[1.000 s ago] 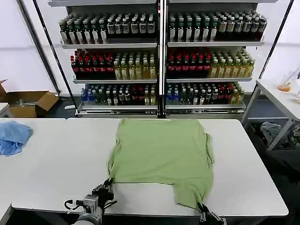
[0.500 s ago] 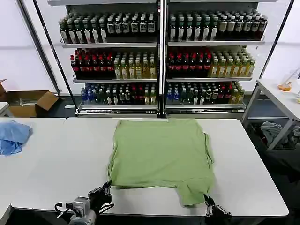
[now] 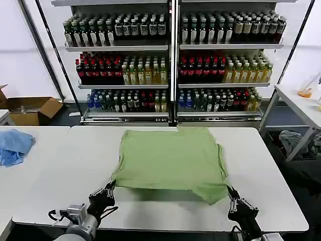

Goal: Fold and organize the clothes.

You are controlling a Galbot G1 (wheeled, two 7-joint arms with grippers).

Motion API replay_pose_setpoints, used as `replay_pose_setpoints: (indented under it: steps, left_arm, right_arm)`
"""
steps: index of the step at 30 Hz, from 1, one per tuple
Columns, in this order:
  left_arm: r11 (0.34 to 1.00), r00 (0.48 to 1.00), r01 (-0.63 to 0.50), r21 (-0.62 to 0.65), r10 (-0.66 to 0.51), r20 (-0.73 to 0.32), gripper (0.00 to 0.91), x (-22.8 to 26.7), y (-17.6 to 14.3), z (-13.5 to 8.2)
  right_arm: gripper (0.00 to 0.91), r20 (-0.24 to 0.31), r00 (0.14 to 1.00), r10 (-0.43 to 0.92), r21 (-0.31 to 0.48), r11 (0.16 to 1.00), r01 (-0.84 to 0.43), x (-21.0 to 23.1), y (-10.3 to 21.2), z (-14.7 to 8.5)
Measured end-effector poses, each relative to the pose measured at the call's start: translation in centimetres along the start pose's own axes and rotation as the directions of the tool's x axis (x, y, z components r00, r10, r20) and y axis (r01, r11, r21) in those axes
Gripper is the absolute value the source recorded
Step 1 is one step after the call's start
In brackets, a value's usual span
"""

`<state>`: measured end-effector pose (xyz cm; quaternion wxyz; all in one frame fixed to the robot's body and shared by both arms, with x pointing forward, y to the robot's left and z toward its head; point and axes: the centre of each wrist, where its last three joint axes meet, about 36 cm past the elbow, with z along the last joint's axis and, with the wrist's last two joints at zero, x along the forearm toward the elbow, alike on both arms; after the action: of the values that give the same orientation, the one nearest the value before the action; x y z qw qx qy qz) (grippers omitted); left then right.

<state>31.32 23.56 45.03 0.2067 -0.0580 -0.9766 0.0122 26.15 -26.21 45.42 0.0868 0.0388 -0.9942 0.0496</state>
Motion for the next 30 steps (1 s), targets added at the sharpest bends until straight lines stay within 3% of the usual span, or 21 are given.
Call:
replay_pose_setpoints:
  steps: [13,30]
  left_arm:
    - [0.998,0.998,0.056,-0.040,-0.055,0.032,0.020,-5.1,-0.4,0.1]
    - [0.982,0.991,0.134,-0.135,-0.132,0.023,0.040,-13.0,-1.5,1.1]
  right_arm:
    - [0.000,0.005,1.000,0.026,0.035,0.999,-0.026,-5.4,-0.8,1.3]
    - [0.000,-0.030,0.999,0.023,0.086,0.996,-0.020,-12.8,0.0,4.1]
